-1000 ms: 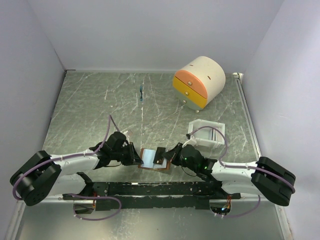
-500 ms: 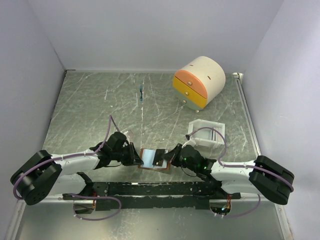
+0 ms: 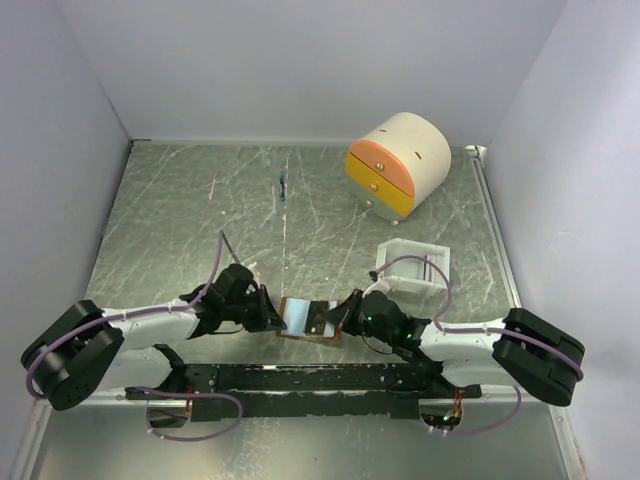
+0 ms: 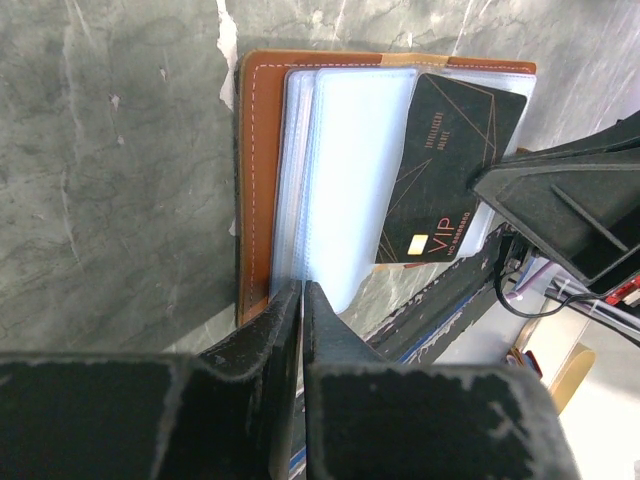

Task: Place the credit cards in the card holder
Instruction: Insert the credit card into the card holder.

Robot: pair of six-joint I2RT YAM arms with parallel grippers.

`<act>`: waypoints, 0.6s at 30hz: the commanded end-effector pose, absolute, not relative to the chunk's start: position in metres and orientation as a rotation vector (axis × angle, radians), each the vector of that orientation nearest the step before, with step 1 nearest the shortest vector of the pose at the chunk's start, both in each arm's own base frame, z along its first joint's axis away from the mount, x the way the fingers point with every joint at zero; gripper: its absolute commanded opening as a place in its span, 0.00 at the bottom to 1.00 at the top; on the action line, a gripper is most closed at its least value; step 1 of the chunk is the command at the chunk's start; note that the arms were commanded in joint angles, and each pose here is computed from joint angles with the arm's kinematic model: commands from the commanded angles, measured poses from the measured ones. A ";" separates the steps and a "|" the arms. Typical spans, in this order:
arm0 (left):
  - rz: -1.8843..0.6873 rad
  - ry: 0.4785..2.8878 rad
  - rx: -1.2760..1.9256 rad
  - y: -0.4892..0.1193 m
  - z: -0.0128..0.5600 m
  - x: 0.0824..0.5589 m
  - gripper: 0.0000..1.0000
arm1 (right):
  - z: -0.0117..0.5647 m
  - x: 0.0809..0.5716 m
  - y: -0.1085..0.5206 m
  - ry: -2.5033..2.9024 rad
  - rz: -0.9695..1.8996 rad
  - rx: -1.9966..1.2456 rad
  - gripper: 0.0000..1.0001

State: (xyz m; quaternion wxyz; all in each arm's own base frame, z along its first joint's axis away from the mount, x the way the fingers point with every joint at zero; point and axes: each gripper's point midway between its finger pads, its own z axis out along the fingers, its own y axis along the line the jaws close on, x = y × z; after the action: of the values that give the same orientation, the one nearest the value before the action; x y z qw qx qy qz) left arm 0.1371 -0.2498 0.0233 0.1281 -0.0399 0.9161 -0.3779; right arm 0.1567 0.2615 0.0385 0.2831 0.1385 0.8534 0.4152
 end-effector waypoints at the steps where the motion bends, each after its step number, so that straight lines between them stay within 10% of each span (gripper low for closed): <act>1: -1.108 2.646 -0.097 -0.251 0.025 0.137 0.15 | 0.033 0.154 0.263 2.312 1.110 0.359 0.00; 18: -1.082 2.656 -0.087 -0.250 0.023 0.138 0.15 | 0.030 0.155 0.268 2.346 1.078 0.339 0.00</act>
State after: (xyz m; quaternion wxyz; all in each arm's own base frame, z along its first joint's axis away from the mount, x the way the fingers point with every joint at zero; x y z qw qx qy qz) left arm 0.1367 -0.2490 0.0224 0.1273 -0.0404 0.9171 -0.3757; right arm 0.1555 0.2695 0.0359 0.2680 0.1307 0.8609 0.4122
